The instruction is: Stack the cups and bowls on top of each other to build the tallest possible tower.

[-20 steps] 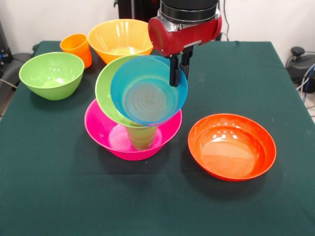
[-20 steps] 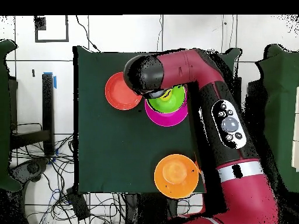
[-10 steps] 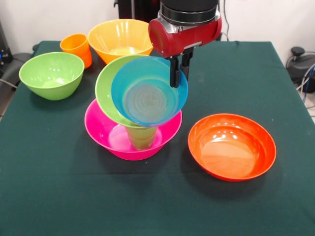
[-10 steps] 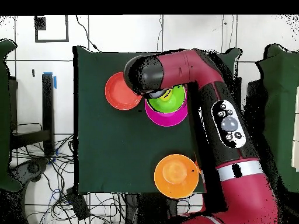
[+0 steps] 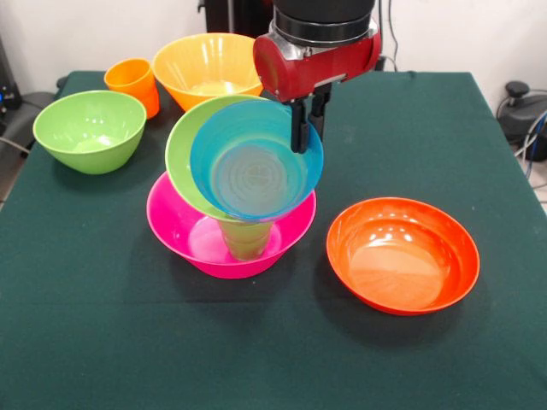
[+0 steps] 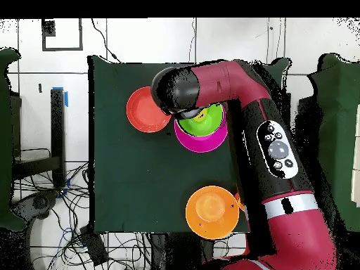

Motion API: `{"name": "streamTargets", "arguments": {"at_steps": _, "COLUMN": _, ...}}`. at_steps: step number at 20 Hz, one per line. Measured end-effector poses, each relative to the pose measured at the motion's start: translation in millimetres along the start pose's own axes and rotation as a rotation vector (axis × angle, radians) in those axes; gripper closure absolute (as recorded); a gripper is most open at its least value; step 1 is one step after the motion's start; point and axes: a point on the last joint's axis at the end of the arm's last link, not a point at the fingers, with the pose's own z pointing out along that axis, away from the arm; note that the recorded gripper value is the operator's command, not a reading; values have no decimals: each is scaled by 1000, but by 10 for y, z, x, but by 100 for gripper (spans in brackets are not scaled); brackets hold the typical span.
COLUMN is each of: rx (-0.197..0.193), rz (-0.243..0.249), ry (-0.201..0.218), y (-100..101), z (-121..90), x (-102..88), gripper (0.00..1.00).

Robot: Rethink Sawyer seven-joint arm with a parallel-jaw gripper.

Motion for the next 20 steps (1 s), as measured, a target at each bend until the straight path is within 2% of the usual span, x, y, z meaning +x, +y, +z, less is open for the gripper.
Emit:
{"name": "streamTargets", "arguments": {"at_steps": 11, "rx": -7, "rz": 24, "ry": 2, "y": -132, "z": 25, "x": 90, "gripper": 100}}
{"name": "streamTargets", "arguments": {"at_steps": 20, "rx": -4, "rz": 25, "ry": -8, "y": -139, "z": 35, "x": 94, "gripper": 100}}
